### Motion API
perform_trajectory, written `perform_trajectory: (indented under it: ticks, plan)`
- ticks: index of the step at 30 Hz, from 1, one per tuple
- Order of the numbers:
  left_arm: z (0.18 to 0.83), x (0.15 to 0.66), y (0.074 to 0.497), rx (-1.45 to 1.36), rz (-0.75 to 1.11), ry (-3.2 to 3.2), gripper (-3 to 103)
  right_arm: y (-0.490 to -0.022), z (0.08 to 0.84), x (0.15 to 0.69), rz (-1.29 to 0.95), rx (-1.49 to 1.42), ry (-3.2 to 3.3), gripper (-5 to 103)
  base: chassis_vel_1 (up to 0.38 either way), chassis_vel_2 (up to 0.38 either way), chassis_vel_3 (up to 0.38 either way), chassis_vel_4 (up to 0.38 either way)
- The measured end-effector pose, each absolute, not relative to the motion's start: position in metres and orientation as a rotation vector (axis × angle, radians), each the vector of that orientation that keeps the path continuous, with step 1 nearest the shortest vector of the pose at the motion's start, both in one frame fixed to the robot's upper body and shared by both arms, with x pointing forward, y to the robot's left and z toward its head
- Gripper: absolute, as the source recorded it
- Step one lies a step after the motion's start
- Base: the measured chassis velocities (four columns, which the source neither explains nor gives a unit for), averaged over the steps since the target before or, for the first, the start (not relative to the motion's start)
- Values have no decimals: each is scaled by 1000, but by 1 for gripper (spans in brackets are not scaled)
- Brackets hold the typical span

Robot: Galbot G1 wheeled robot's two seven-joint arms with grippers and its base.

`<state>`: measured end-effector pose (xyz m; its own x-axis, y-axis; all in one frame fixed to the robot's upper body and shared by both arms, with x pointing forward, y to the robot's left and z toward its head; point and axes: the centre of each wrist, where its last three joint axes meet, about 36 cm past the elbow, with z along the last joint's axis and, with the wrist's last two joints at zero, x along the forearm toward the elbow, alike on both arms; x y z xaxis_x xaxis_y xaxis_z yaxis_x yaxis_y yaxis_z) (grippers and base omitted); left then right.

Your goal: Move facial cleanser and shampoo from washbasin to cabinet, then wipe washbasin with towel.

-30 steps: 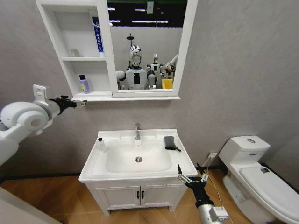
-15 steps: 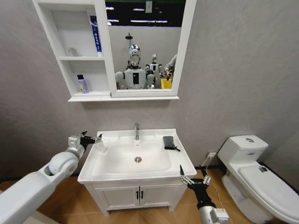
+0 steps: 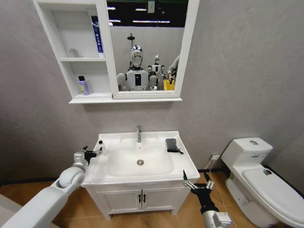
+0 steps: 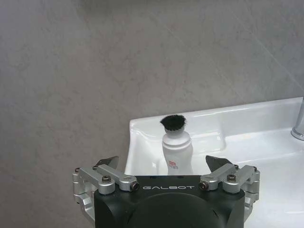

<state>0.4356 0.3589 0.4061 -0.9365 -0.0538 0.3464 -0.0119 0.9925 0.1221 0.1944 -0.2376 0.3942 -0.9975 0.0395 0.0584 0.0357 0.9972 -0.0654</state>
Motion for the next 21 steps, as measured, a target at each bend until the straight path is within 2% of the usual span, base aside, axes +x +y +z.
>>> perform_trajectory:
  ticks: [21]
  plan:
    - [369,476,345,86,-74,-2742,100,-238,386,194,108,-46,-3060,100,0,0,0,0]
